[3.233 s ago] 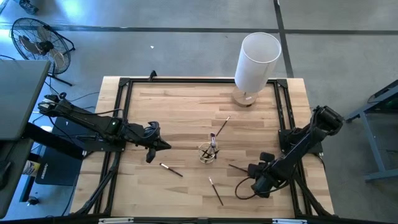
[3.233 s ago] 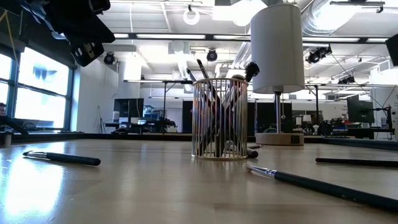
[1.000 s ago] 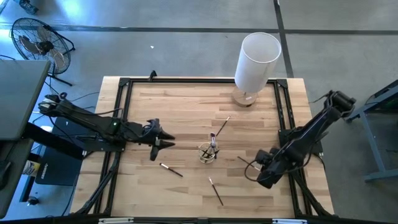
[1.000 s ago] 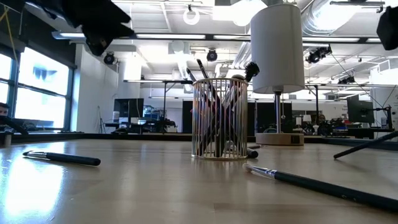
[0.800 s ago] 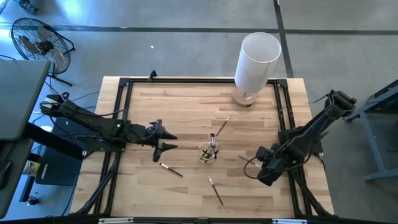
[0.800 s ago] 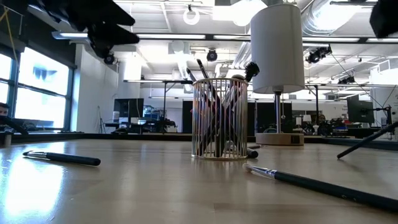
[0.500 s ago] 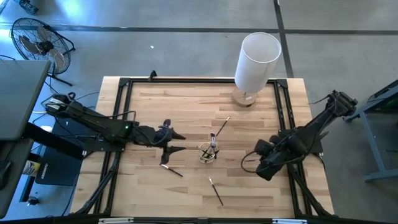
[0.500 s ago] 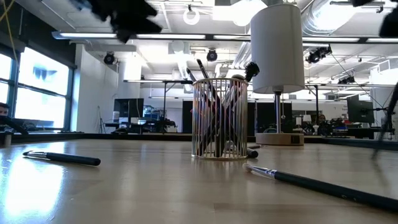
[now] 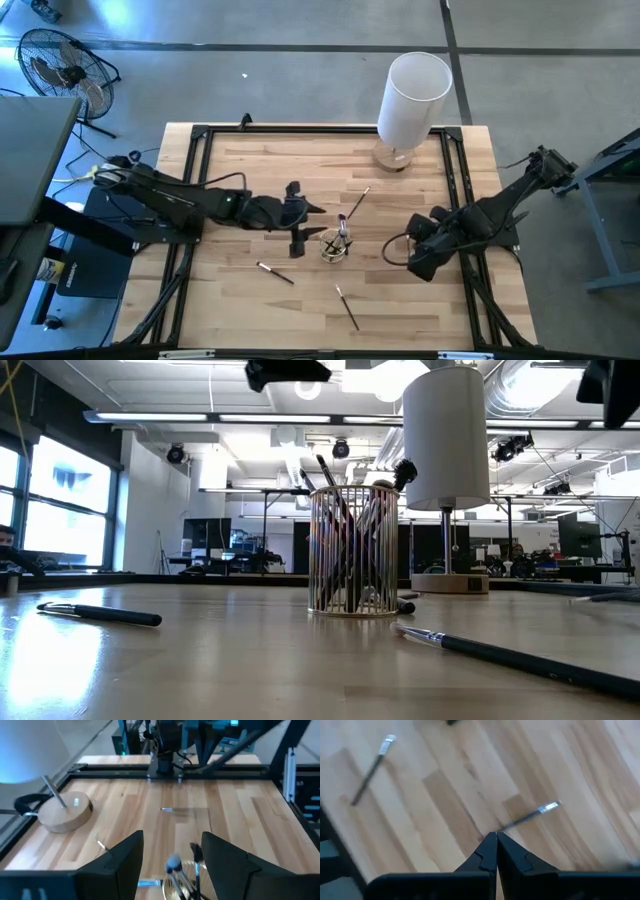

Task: Put items in baskets/containers
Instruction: Put the eyeshadow brush into the mesh organizer

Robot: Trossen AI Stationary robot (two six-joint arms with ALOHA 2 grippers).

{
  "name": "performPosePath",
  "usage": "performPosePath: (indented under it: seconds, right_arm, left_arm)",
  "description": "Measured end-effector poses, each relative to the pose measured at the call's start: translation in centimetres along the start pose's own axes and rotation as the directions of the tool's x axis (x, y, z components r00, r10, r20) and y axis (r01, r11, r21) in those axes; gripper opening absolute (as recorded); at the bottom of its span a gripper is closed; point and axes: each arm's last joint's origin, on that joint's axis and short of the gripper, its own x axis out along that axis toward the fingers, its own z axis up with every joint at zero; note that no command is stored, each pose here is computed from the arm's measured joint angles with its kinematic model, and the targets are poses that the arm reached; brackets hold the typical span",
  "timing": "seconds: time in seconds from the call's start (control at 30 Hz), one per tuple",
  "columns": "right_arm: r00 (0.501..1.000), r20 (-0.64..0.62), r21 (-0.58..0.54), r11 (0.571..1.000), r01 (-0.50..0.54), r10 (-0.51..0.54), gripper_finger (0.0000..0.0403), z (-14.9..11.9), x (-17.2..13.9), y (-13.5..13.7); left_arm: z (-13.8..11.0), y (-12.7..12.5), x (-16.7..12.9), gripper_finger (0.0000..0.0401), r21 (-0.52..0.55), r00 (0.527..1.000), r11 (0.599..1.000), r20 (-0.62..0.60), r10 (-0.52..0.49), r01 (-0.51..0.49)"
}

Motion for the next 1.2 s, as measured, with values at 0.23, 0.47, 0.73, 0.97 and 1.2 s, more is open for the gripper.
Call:
performPosePath:
  seconds: [0.23,0.47,0.73,0.97,1.2]
  right_arm:
    - [0.995,-0.004,0.32,0.943,0.094,-0.098,0.0,-0.7,1.6,-0.9]
    - [0.975,-0.086,0.624,0.752,0.212,-0.203,0.0023,-2.2,6.5,-3.3]
    - [0.992,0.005,0.651,0.753,0.089,-0.122,0.0089,0.0,9.3,-4.4]
    - [0.978,0.203,0.608,0.789,-0.086,-0.05,0.0056,3.4,9.5,-4.6]
    - [0.934,0.358,0.529,0.827,-0.192,-0.012,0.0008,5.8,9.3,-4.3]
  left_arm:
    - [-0.2,-0.2,0.4,0.0198,-0.03,0.997,1.0,-0.074,-0.006,0.004]
    - [0.7,0.2,-0.6,0.0198,-0.107,0.999,0.994,-0.037,0.021,-0.025]
    - [-0.1,0.2,-0.5,0.0198,-0.111,0.995,0.993,-0.1,0.021,-0.033]
    - [-0.6,0.7,-1.7,0.0198,-0.14,0.981,0.988,-0.189,0.044,-0.072]
    - [-0.4,1.9,-5.0,0.0198,-0.151,0.978,0.984,-0.198,0.06,-0.091]
